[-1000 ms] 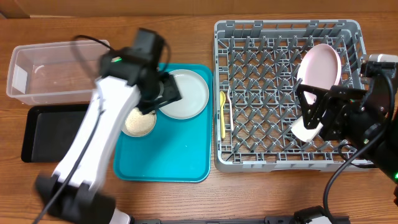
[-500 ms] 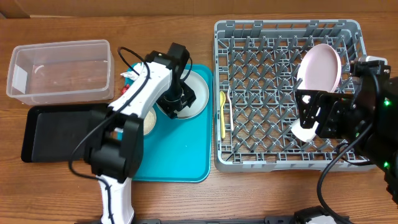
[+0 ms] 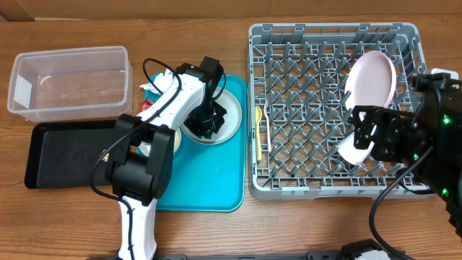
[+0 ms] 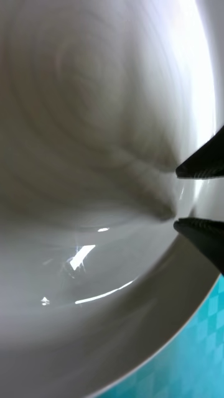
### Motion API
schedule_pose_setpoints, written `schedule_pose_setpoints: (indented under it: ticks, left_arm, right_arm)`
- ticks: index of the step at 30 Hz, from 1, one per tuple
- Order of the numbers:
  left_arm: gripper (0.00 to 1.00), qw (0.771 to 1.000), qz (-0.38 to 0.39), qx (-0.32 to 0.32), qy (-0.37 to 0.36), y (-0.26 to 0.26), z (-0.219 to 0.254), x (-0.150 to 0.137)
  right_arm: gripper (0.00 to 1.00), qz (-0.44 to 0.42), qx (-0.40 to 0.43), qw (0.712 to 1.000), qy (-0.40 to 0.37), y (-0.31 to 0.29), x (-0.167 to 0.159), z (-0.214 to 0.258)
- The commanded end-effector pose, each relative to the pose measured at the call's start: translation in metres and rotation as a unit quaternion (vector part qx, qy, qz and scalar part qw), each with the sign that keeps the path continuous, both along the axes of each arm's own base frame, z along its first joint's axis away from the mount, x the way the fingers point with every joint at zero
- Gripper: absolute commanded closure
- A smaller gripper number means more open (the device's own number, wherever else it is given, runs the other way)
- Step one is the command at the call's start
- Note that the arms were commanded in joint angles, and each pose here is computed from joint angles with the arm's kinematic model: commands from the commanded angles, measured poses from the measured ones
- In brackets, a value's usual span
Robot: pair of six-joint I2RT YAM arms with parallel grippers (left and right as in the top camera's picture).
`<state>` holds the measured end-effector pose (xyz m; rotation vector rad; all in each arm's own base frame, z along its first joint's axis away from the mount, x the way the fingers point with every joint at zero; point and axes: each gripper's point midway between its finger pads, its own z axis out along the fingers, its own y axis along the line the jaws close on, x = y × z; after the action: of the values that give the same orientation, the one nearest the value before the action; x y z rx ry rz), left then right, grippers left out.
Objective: Sort waste into correct bins and load items into the dishwasher rack
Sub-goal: 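Grasp the rim of the white plate on the teal tray with the left gripper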
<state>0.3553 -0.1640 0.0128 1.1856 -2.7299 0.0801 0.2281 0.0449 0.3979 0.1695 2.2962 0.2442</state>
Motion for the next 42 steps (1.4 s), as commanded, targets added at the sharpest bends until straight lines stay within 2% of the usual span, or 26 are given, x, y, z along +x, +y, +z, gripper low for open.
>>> schedule_pose_setpoints:
  ticks: [1, 3, 5, 7, 9, 12, 22, 26, 32, 34, 36, 38, 40, 42]
  left_arm:
    - [0.78, 1.0, -0.005, 0.003, -0.013, -0.001, 0.01, 0.004]
    - [0.78, 0.999, -0.011, 0.002, -0.038, 0.0, 0.029, 0.01]
    - [0.71, 0.997, -0.013, 0.015, -0.068, 0.007, 0.056, 0.013]
    - [0.47, 0.996, -0.012, 0.025, -0.084, 0.013, 0.075, 0.011]
    - [0.36, 0.996, -0.009, 0.034, -0.083, 0.019, 0.083, 0.004]
    - [0.33, 0.997, -0.011, 0.046, -0.062, 0.024, 0.077, -0.006]
    - [0.49, 0.998, -0.001, 0.06, -0.002, 0.035, 0.017, -0.044]
    - [0.49, 0.997, -0.002, 0.076, -0.012, 0.041, 0.012, -0.042]
    - [0.71, 0.995, -0.003, 0.091, -0.039, 0.045, 0.004, -0.032]
    - [0.76, 0.995, -0.008, 0.096, -0.039, 0.047, 0.003, -0.033]
    - [0.75, 0.994, -0.019, 0.104, -0.04, 0.051, 0.002, -0.033]
    - [0.66, 0.993, -0.03, 0.11, -0.041, 0.053, 0.002, -0.033]
    - [0.66, 0.992, -0.032, 0.112, -0.04, 0.054, 0.002, -0.034]
    - [0.79, 0.992, -0.032, 0.111, -0.043, 0.054, 0.002, -0.033]
  right_arm:
    - [0.12, -0.01, -0.006, 1.0, -0.005, -0.005, 0.001, 0.002]
    - [0.12, -0.01, -0.006, 1.0, -0.004, -0.005, 0.001, 0.002]
    - [0.12, -0.01, -0.006, 1.0, -0.004, -0.005, 0.001, 0.001]
    - [0.12, -0.01, -0.006, 1.0, -0.004, -0.005, 0.001, 0.001]
    - [0.12, -0.01, -0.006, 1.0, -0.004, -0.005, 0.001, 0.001]
    - [0.12, -0.01, -0.006, 1.0, -0.004, -0.005, 0.001, 0.001]
    - [0.12, -0.01, -0.009, 1.0, 0.006, -0.006, -0.003, -0.003]
    - [0.11, -0.01, -0.009, 1.0, 0.006, -0.005, -0.003, -0.003]
    - [0.11, -0.01, -0.009, 1.0, 0.007, -0.005, -0.003, -0.003]
    - [0.11, -0.01, -0.009, 1.0, 0.007, -0.006, -0.003, -0.003]
    - [0.11, -0.01, -0.009, 1.0, 0.007, -0.006, -0.003, -0.003]
    - [0.11, -0.01, -0.009, 1.0, 0.007, -0.006, -0.003, -0.003]
    - [0.11, -0.01, -0.008, 1.0, 0.006, -0.005, -0.003, -0.002]
    - [0.11, -0.01, -0.009, 1.0, 0.006, -0.006, -0.003, -0.003]
